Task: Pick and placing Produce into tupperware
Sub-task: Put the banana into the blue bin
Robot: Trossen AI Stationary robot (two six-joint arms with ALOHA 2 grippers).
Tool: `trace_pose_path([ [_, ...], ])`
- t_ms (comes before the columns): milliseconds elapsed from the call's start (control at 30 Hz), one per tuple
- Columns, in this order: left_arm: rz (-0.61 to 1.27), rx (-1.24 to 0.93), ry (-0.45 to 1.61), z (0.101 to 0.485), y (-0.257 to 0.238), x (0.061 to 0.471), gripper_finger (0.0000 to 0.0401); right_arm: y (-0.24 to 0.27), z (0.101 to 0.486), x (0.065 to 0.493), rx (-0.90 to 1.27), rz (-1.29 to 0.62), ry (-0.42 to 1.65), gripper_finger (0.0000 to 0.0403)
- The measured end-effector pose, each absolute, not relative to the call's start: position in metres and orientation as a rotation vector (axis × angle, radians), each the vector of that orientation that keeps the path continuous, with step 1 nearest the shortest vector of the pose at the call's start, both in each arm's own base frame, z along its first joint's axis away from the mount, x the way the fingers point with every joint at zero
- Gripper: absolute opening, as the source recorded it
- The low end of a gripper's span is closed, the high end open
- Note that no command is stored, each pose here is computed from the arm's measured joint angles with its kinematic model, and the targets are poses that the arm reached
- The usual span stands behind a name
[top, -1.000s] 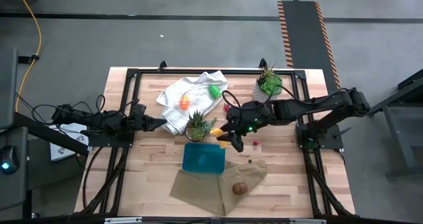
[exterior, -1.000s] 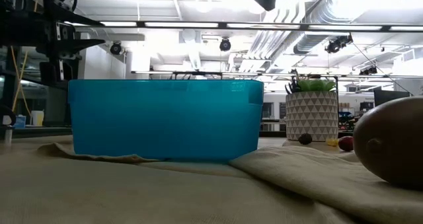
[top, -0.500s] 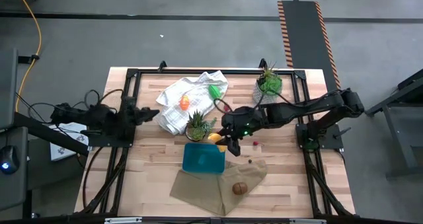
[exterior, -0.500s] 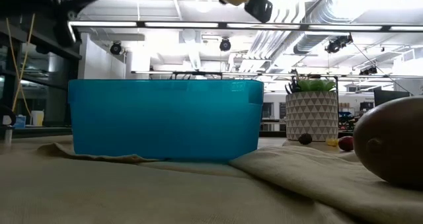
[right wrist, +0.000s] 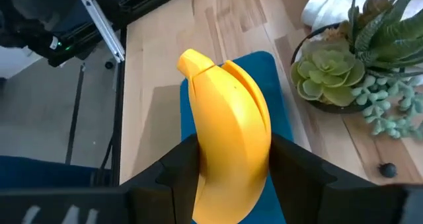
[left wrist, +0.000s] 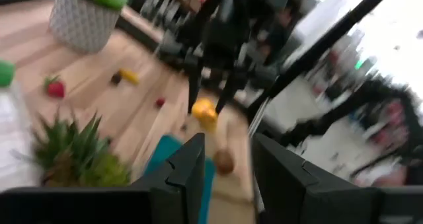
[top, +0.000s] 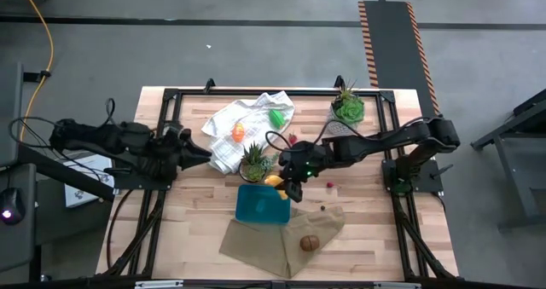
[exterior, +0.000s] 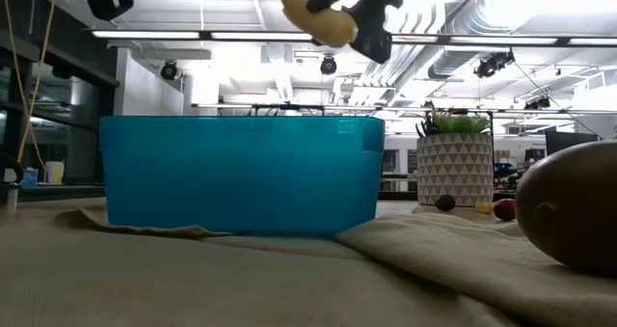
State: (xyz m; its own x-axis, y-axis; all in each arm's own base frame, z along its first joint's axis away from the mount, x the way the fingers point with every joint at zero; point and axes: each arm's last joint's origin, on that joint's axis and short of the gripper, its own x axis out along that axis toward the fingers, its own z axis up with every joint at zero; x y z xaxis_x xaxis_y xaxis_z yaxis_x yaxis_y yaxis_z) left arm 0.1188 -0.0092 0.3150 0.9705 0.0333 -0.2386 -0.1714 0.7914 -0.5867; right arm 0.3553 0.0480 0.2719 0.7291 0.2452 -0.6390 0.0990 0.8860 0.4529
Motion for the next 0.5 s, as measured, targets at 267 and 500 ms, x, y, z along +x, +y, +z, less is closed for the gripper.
trace_pose_path([
  [267, 0.087, -0.633, 0.419, 0.313, -0.014, 0.136, 0.0115, 0.053, 0.273, 0.389, 0.421, 0.088, 0.885, 0.0154],
  [500, 0.068, -0.641, 0.494, 0.306, -0.016, 0.142, 0.0115, 0.053, 0.274, 0.411, 0.360, 0.095, 0.978, 0.0154],
])
